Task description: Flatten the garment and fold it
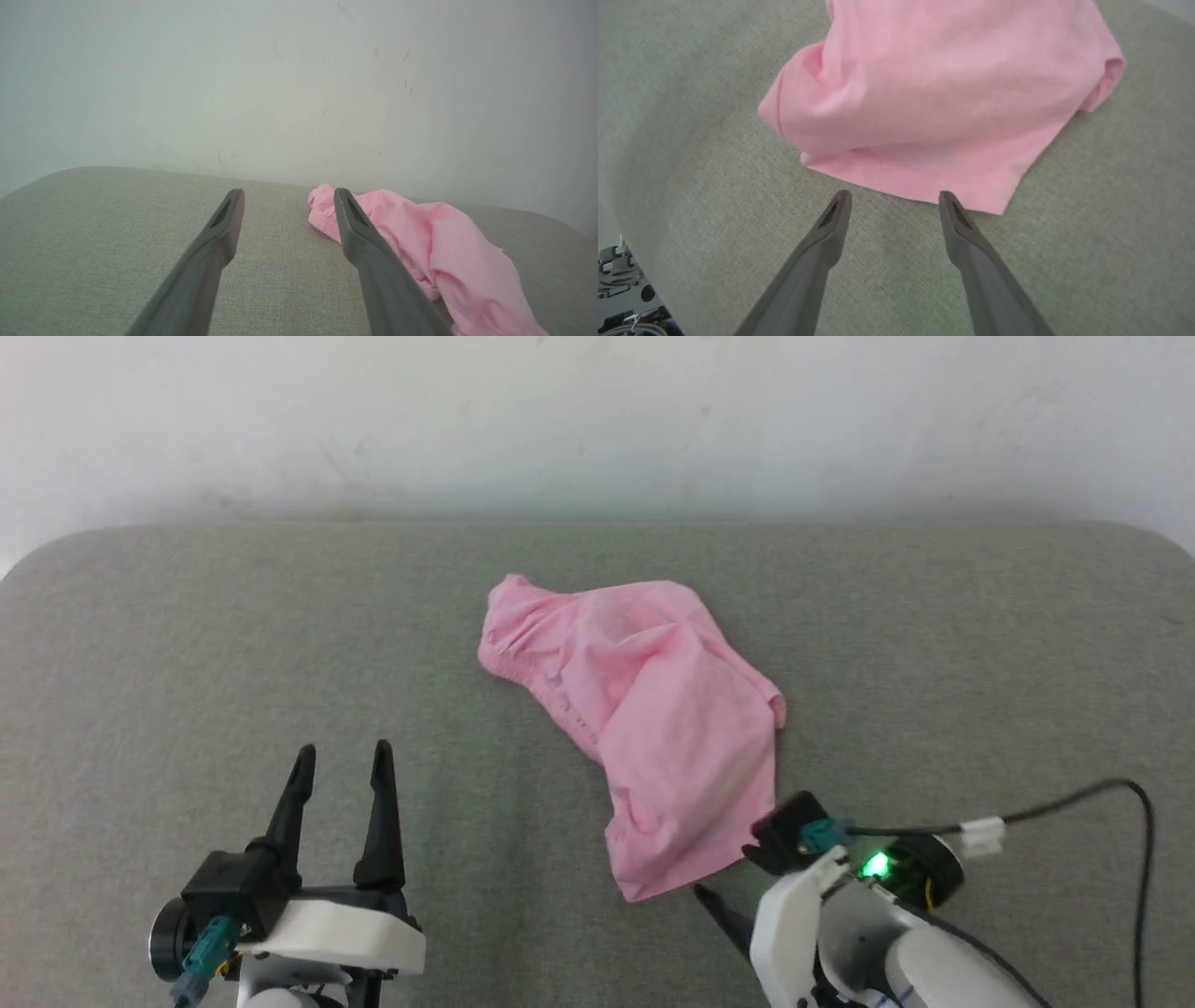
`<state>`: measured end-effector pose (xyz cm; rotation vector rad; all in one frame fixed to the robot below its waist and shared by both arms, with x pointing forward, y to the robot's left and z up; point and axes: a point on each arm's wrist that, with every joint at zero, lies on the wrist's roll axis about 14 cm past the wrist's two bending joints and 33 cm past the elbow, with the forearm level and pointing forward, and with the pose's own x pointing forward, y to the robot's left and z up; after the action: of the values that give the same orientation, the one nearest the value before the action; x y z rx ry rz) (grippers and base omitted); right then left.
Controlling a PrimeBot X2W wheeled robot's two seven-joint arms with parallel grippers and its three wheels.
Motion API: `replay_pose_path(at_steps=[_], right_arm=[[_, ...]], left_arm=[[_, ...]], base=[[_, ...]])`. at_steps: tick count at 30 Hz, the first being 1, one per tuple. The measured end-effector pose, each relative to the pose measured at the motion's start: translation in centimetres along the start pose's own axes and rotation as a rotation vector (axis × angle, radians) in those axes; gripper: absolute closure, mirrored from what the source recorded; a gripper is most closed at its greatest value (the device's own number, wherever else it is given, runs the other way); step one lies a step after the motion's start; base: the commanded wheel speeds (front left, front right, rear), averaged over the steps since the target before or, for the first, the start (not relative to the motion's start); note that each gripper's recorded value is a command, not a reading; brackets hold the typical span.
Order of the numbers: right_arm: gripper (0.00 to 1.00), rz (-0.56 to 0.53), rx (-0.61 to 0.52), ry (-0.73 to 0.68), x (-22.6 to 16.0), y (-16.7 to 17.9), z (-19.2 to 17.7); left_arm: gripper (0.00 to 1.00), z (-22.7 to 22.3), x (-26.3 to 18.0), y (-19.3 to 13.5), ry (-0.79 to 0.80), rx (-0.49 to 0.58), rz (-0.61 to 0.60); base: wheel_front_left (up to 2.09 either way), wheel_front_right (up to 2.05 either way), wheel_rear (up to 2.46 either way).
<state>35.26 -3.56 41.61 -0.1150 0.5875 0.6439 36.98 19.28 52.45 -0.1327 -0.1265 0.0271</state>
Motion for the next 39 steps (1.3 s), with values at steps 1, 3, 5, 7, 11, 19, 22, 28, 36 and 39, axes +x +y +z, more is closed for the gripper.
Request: replay_pose_path(at_steps=[1,3,5,7,11,19,22,28,36,39], right_arm=[[0.0,0.028,-0.024,0.028,0.4,0.4,-0.1],[0.0,0.074,-0.071,0.081,1.2,1.1,-0.5],[0.0,0.114,-0.1,0.128,2.0,1.7,-0.9],[0.0,0.145,-0.132,0.173,2.7,2.1,-1.4],[0.08,0.197,-0.163,0.248,3.8,2.7,-2.2],[1.0,0.248,-0.219,0.278,4.2,2.9,-1.9],[1.0,0.254,-0.216,0.182,4.0,3.0,-0.5],[1.0,0.115,-0.15,-0.271,2.1,-1.2,9.4],[1.0,-0.353,0.153,-0.37,-4.8,-15.2,5.7],[1.0,-0.492,0.268,-0.299,-7.1,-17.8,0.6]], left_arm=[[0.0,0.1,-0.1,0.2,-0.003,0.0,0.006],[0.0,0.0,-0.2,0.5,-0.002,-0.007,0.018],[0.0,-0.1,-0.4,1.0,0.0,-0.008,0.036],[0.0,-0.3,-0.5,1.3,0.007,-0.006,0.044],[0.0,-0.9,-0.5,1.8,0.023,0.001,0.064],[0.0,-1.4,-0.4,2.3,0.034,-0.004,0.089],[0.0,-1.3,-0.2,2.0,0.029,-0.007,0.085],[0.0,-1.0,0.1,1.6,0.018,-0.003,0.068],[0.0,-1.1,0.8,0.3,0.017,-0.004,0.023],[0.0,-1.4,0.8,0.0,0.024,-0.004,0.012]], base=[[0.0,0.0,0.0],[0.0,0.0,0.0],[0.0,0.0,0.0],[0.0,0.0,0.0],[0.0,0.0,0.0],[0.0,0.0,0.0],[0.0,0.0,0.0],[0.0,0.0,0.0],[0.0,0.0,0.0],[0.0,0.0,0.0]])
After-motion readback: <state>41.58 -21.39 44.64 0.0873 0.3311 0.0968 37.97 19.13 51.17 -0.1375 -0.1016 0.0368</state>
